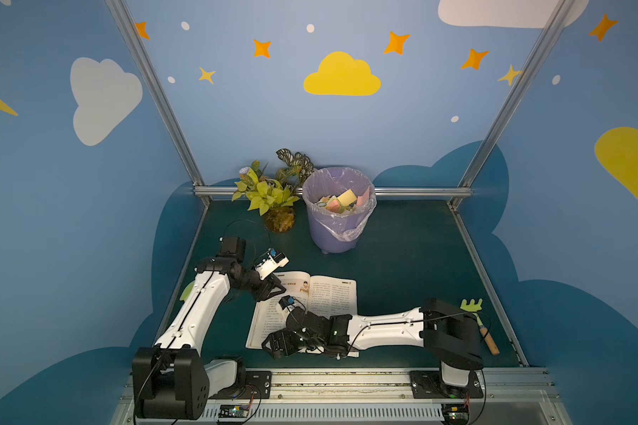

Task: Peel off the used sticky note
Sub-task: Turn the page of the book at the center of the board, then tear off the note from the book, then place the note in the trash bin.

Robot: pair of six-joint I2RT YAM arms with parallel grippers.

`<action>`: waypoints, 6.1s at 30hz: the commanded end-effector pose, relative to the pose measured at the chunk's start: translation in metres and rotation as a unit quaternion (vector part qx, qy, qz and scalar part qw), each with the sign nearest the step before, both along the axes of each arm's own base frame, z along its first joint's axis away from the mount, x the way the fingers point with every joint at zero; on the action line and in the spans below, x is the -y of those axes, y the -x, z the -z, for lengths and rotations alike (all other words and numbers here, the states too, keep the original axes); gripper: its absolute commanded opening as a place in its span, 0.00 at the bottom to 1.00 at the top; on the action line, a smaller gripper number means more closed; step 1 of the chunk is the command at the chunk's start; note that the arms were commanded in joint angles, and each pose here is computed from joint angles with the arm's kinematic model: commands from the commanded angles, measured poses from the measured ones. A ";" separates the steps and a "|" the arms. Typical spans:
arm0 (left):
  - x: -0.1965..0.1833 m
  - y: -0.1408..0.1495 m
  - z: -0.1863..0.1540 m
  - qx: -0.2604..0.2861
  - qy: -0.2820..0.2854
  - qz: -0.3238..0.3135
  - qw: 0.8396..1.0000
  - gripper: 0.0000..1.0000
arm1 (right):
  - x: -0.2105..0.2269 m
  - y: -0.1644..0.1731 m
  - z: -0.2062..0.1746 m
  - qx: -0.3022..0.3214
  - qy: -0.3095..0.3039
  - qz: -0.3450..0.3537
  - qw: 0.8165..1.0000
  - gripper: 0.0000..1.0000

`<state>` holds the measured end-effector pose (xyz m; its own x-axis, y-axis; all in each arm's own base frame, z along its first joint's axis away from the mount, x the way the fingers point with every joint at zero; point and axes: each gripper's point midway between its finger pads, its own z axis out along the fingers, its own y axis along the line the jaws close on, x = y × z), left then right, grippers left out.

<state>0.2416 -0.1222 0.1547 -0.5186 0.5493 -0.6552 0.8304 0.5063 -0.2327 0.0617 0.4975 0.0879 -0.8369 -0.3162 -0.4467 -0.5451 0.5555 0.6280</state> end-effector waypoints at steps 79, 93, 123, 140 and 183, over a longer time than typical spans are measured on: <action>0.189 0.012 0.144 -0.081 -0.252 0.267 0.927 0.38 | 0.230 -0.085 0.038 0.050 0.125 0.194 0.972 0.00; 0.186 0.014 0.148 -0.084 -0.255 0.268 0.925 0.38 | 0.205 -0.050 0.020 0.115 0.144 0.105 0.977 0.00; 0.128 0.005 -0.004 -0.080 -0.015 0.153 0.985 0.73 | 0.231 -0.055 -0.119 0.220 0.030 0.133 0.966 0.00; 0.025 -0.034 0.030 -0.130 0.106 -0.061 0.984 1.00 | 0.246 -0.138 -0.253 0.280 0.027 0.210 0.936 0.00; 0.024 -0.030 0.049 -0.109 0.091 -0.061 0.988 1.00 | 0.218 -0.382 -0.244 0.322 0.287 0.291 0.854 0.94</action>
<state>0.2773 -0.1457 0.1030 -0.7275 0.3497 -0.5903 0.6713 0.5406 -0.5071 0.4462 0.3046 0.3213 -0.5581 -0.2661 -0.7859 -0.2594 0.9557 -0.1393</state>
